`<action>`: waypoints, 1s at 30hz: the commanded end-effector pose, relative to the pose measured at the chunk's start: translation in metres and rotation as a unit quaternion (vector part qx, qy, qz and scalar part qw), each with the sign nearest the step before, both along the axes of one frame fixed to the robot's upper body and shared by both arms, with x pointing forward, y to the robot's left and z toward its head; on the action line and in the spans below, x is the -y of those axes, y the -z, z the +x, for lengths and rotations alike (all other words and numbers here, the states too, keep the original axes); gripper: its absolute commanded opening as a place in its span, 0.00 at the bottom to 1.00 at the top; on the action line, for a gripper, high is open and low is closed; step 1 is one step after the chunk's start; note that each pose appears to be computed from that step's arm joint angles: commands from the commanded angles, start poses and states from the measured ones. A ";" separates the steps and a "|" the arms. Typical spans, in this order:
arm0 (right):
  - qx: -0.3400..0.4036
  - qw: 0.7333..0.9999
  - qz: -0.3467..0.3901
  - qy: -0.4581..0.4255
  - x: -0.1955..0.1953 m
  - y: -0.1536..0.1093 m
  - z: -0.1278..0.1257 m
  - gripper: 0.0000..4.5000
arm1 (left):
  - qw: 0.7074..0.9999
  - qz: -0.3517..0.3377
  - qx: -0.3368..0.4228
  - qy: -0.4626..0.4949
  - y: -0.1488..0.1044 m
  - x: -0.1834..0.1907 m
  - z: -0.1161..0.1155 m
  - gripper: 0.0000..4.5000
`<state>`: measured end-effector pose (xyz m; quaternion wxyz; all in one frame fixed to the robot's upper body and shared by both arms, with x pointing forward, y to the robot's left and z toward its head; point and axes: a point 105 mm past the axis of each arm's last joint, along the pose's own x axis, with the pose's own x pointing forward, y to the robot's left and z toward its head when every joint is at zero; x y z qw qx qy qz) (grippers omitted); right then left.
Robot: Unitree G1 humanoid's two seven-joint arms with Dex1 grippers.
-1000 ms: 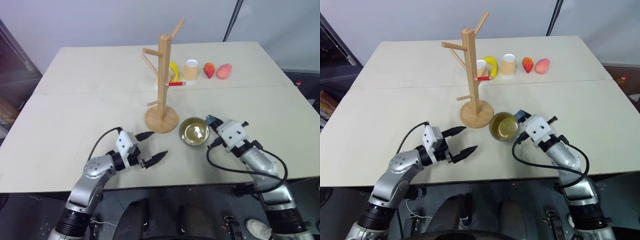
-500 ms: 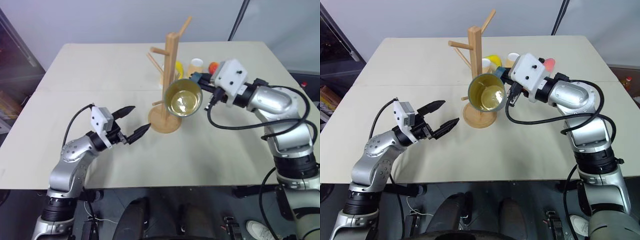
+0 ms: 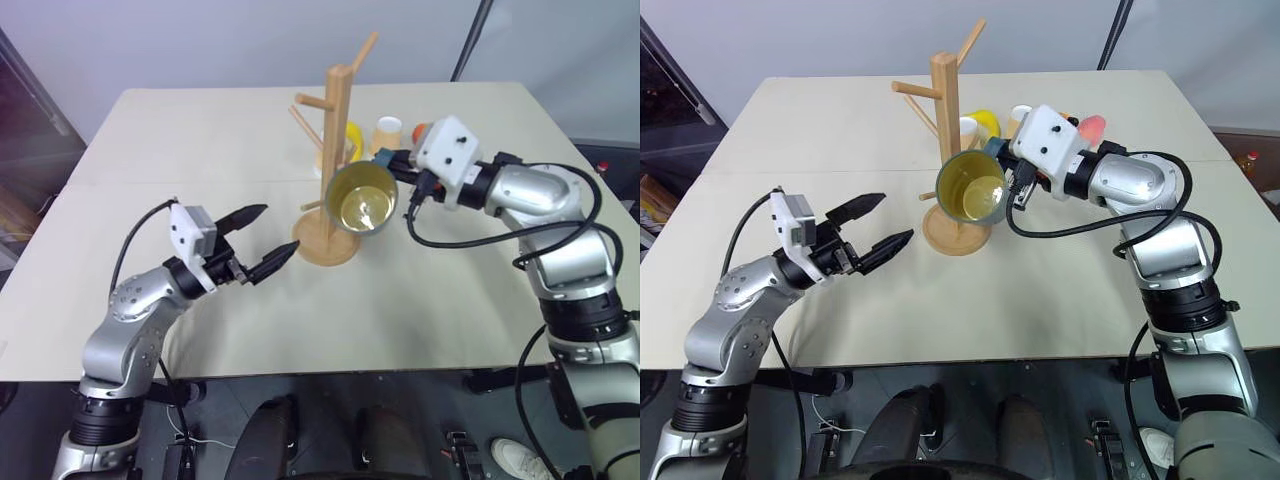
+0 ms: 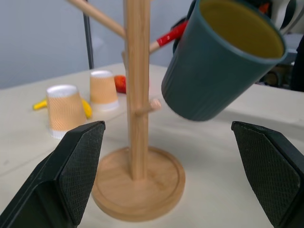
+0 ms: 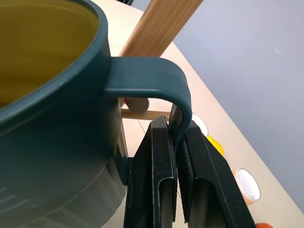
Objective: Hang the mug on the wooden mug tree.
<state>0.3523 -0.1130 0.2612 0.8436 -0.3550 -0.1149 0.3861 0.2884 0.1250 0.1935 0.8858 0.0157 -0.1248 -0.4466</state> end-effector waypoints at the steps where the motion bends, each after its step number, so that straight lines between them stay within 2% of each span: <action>1: 0.031 0.999 -0.004 -0.011 -0.008 -0.015 -0.001 0.00 | 0.999 -0.006 0.031 0.014 -0.020 0.003 -0.006 1.00; 11: 0.023 1.000 -0.016 -0.007 -0.014 -0.011 0.010 0.00 | 0.999 -0.009 0.037 0.023 -0.026 0.009 -0.009 1.00; 14: 0.022 1.000 -0.016 -0.010 -0.015 -0.011 0.010 0.23 | 0.999 -0.009 0.039 0.024 -0.028 0.009 -0.009 1.00; 16: 0.027 0.999 -0.016 -0.009 -0.016 -0.012 0.011 0.44 | 0.999 -0.010 0.040 0.024 -0.028 0.010 -0.009 1.00; 18: 0.036 0.999 -0.018 -0.007 -0.015 -0.014 0.011 0.70 | 0.999 -0.011 0.041 0.024 -0.029 0.010 -0.009 1.00; 19: 0.040 0.999 -0.020 -0.005 -0.014 -0.016 0.011 0.79 | 0.999 -0.011 0.042 0.024 -0.029 0.011 -0.009 1.00; 26: 0.062 0.998 -0.009 0.020 0.010 -0.034 0.001 0.79 | 0.999 -0.011 0.037 0.017 -0.027 0.010 -0.005 1.00; 30: 0.041 0.996 0.049 0.059 0.043 -0.032 -0.008 0.79 | 0.999 -0.016 0.022 -0.032 -0.021 -0.003 0.007 1.00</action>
